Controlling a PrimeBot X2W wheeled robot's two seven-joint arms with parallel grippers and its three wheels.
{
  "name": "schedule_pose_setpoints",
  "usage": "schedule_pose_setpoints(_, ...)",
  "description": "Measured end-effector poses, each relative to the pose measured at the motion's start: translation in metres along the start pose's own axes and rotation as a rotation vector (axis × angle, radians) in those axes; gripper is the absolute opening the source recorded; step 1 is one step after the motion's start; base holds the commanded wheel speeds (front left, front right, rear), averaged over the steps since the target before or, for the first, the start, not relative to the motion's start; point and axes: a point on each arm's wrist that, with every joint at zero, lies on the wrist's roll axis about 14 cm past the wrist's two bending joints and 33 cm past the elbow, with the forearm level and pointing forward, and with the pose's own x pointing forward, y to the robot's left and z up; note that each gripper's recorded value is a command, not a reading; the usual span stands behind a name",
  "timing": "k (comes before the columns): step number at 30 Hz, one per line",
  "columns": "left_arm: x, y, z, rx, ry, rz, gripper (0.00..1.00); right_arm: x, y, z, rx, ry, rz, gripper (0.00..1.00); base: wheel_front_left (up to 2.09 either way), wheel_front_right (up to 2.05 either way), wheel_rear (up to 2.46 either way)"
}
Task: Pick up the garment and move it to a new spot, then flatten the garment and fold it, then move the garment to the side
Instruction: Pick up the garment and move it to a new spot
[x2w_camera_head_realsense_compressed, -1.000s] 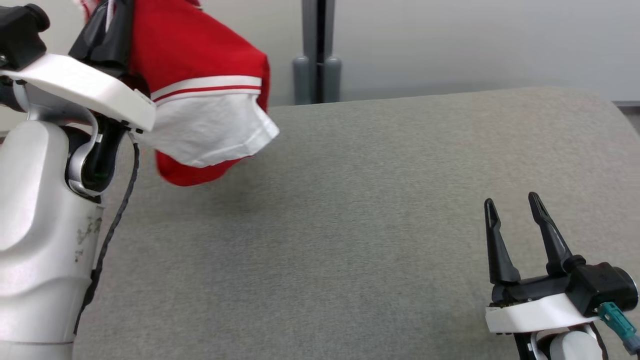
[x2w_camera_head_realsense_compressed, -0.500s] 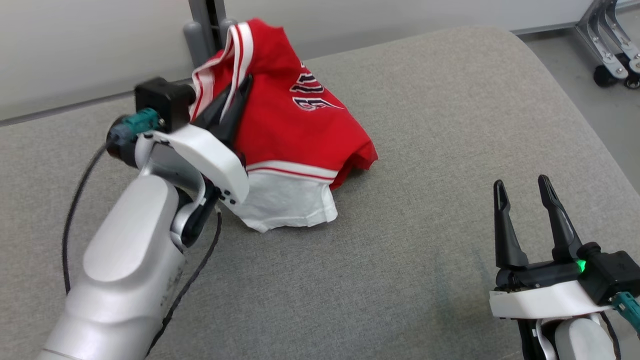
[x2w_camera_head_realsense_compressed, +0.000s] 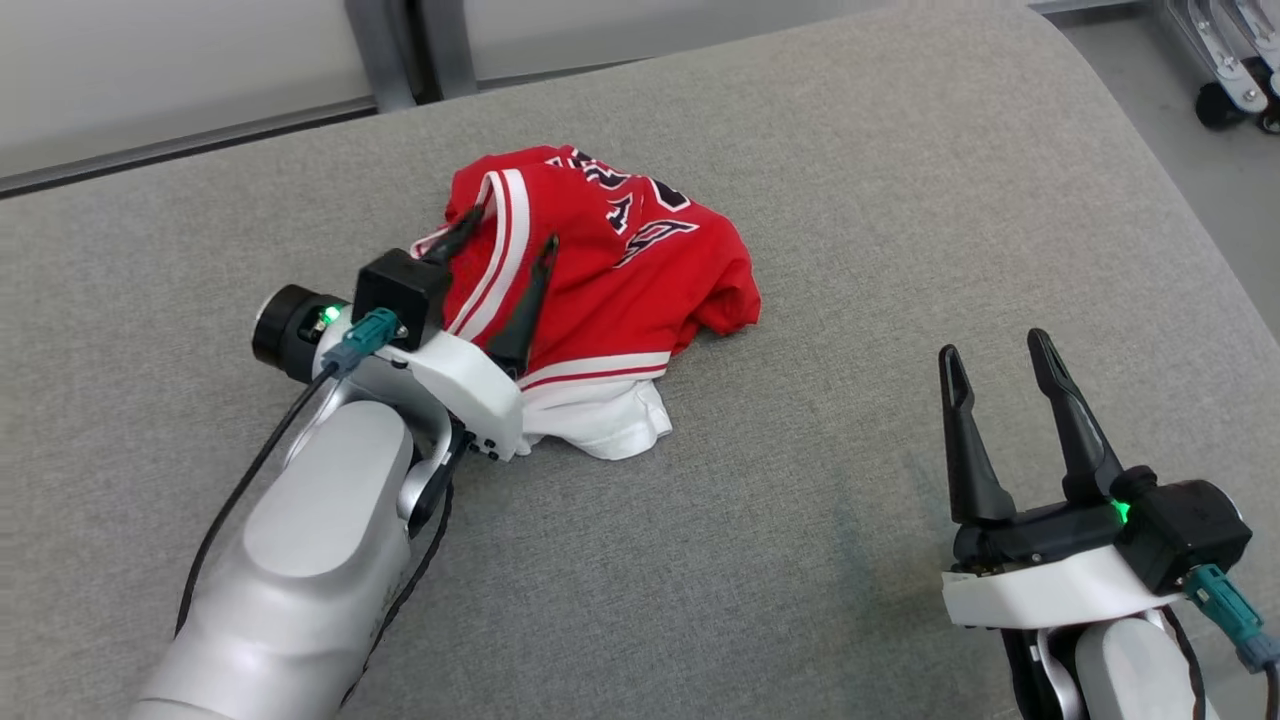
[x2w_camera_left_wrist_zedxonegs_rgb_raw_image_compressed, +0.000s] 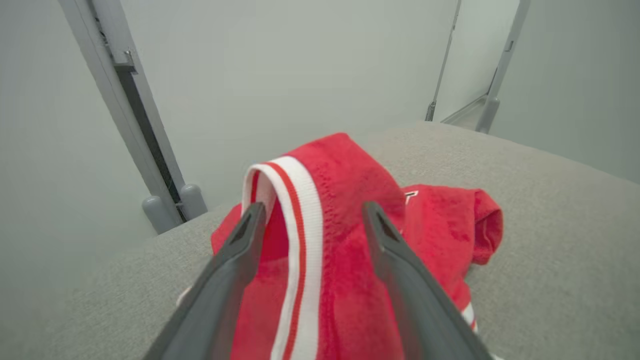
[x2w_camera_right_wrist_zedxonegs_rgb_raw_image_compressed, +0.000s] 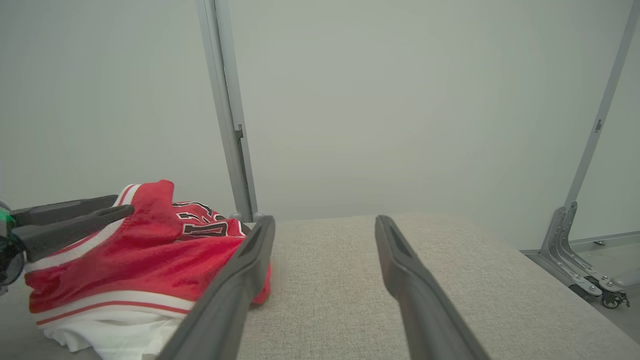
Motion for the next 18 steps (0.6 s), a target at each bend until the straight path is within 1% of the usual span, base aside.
schedule_pose_setpoints(2, -0.005, 0.006, 0.028, -0.008, -0.087, 0.034, 1.0, 0.0, 0.006, 0.003, 0.007, -0.008, 0.018, 1.0, 0.0, 0.0, 0.0)
schedule_pose_setpoints(4, -0.021, 0.012, 0.041, -0.018, -0.141, 0.078, 1.0, -0.004, 0.013, 0.003, 0.015, -0.01, 0.035, 1.0, 0.0, 0.0, 0.0)
schedule_pose_setpoints(7, -0.055, 0.023, 0.038, -0.049, -0.161, 0.164, 1.0, -0.009, 0.023, 0.004, 0.028, -0.011, 0.063, 1.0, 0.0, 0.0, 0.0)
schedule_pose_setpoints(8, -0.08, 0.031, 0.039, -0.055, -0.178, 0.232, 1.0, -0.012, 0.034, 0.004, 0.03, -0.011, 0.093, 1.0, 0.0, 0.0, 0.0)
schedule_pose_setpoints(12, -0.134, 0.053, 0.044, -0.09, -0.233, 0.404, 1.0, -0.018, 0.055, 0.007, 0.026, -0.02, 0.157, 1.0, 0.0, 0.0, 0.0)
schedule_pose_setpoints(16, -0.19, 0.066, 0.047, -0.091, -0.278, 0.551, 1.0, -0.021, 0.073, 0.011, 0.026, -0.034, 0.212, 1.0, 0.0, 0.0, 0.0)
schedule_pose_setpoints(18, -0.214, 0.07, 0.048, -0.068, -0.288, 0.607, 1.0, -0.021, 0.08, 0.015, 0.026, -0.046, 0.233, 1.0, 0.0, 0.0, 0.0)
